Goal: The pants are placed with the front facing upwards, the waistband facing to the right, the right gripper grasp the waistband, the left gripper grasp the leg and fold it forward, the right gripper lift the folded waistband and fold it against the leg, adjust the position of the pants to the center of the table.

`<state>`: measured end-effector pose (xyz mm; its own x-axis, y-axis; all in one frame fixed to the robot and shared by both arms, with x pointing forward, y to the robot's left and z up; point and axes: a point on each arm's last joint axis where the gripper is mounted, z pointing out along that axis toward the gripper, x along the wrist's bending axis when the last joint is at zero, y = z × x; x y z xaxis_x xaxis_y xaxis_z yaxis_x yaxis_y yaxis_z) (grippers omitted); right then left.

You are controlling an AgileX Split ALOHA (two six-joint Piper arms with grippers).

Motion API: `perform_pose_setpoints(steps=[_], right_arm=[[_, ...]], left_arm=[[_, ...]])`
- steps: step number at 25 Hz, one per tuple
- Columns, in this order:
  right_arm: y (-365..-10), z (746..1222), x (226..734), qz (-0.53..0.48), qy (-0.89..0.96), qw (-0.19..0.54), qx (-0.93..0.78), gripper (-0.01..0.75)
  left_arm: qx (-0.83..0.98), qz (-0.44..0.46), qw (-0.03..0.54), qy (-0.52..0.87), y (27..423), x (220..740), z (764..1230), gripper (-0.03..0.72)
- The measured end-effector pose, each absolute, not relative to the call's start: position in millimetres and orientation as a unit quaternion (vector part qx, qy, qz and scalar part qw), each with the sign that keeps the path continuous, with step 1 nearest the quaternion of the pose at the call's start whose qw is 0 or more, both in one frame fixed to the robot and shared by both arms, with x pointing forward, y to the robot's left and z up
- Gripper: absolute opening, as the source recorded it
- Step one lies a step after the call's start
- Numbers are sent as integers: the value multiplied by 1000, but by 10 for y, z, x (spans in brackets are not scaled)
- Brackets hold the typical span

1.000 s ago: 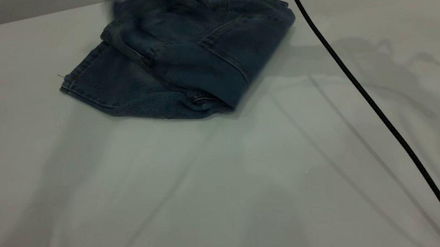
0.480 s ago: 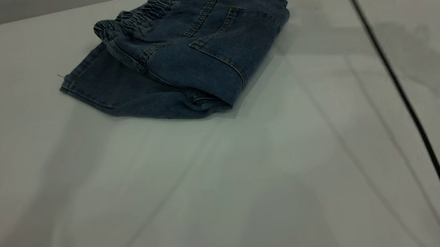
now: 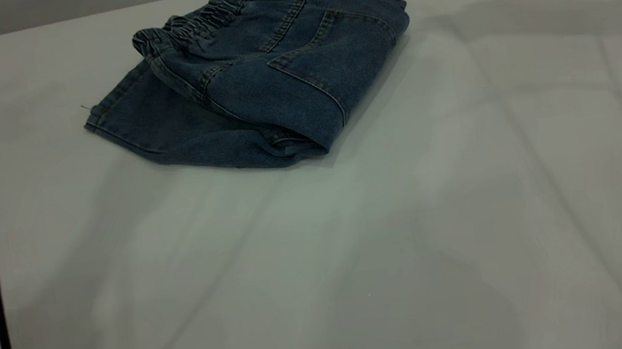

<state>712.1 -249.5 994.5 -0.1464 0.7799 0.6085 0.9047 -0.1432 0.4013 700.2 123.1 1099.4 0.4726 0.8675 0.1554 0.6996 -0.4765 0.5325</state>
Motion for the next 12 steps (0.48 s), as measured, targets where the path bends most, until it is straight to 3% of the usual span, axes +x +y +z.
perform_pose_setpoints(steps=[12], right_arm=[[-2688, 10585, 7247, -363, -668, -9, -649, 582]], left_arm=[[857, 81, 125, 493, 1018, 7229, 9644, 415]])
